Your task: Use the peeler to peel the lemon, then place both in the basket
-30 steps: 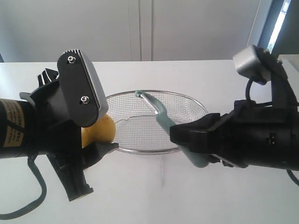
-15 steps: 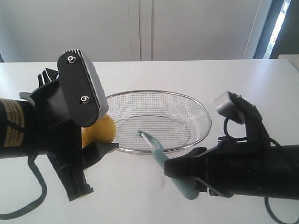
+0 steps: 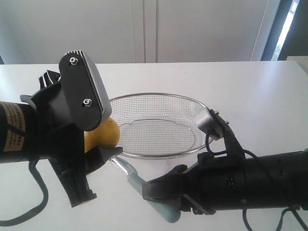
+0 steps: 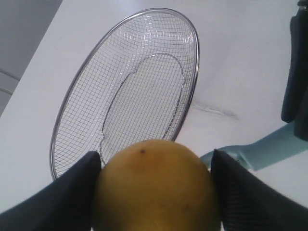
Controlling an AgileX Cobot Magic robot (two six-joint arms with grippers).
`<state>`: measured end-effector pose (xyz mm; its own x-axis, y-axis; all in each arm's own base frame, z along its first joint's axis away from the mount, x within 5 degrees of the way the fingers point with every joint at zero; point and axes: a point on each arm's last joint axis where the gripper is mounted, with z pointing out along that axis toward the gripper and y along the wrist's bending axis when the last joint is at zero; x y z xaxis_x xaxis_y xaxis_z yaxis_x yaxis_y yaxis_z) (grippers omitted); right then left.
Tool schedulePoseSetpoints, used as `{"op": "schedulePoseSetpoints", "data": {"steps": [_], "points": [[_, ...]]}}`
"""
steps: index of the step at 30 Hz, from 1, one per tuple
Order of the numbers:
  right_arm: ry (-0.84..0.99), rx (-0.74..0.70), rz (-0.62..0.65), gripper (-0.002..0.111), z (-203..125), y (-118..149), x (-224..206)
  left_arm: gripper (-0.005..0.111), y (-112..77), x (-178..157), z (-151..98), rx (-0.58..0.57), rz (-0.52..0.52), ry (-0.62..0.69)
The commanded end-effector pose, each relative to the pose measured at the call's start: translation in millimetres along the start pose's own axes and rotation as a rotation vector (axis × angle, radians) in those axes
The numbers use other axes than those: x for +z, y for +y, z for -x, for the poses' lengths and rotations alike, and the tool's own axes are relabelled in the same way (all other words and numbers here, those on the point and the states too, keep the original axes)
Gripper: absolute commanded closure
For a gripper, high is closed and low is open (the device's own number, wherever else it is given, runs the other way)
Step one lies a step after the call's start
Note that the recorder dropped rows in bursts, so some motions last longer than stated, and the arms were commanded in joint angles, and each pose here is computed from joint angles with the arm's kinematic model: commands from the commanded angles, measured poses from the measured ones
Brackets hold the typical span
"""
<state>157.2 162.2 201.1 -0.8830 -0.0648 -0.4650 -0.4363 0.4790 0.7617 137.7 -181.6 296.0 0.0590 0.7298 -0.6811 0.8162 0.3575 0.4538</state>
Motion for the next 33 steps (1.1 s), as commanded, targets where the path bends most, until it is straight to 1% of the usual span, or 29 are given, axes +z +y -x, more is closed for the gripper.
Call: {"op": "schedulePoseSetpoints", "data": {"steps": [1, 9, 27, 33], "points": [[-0.009, -0.031, 0.085, 0.108, 9, 11, -1, 0.107, 0.5, -2, 3, 0.004, 0.005, -0.023], [-0.029, -0.071, 0.097, 0.108, 17, 16, -1, 0.107, 0.5, -2, 3, 0.004, 0.005, -0.023], [-0.06, -0.081, 0.046, 0.108, 22, 14, -2, 0.107, 0.4, -2, 2, 0.004, 0.005, -0.017], [-0.103, -0.112, 0.03, 0.108, 24, 20, -10, 0.107, 0.4, -2, 2, 0.004, 0.005, -0.017]]}}
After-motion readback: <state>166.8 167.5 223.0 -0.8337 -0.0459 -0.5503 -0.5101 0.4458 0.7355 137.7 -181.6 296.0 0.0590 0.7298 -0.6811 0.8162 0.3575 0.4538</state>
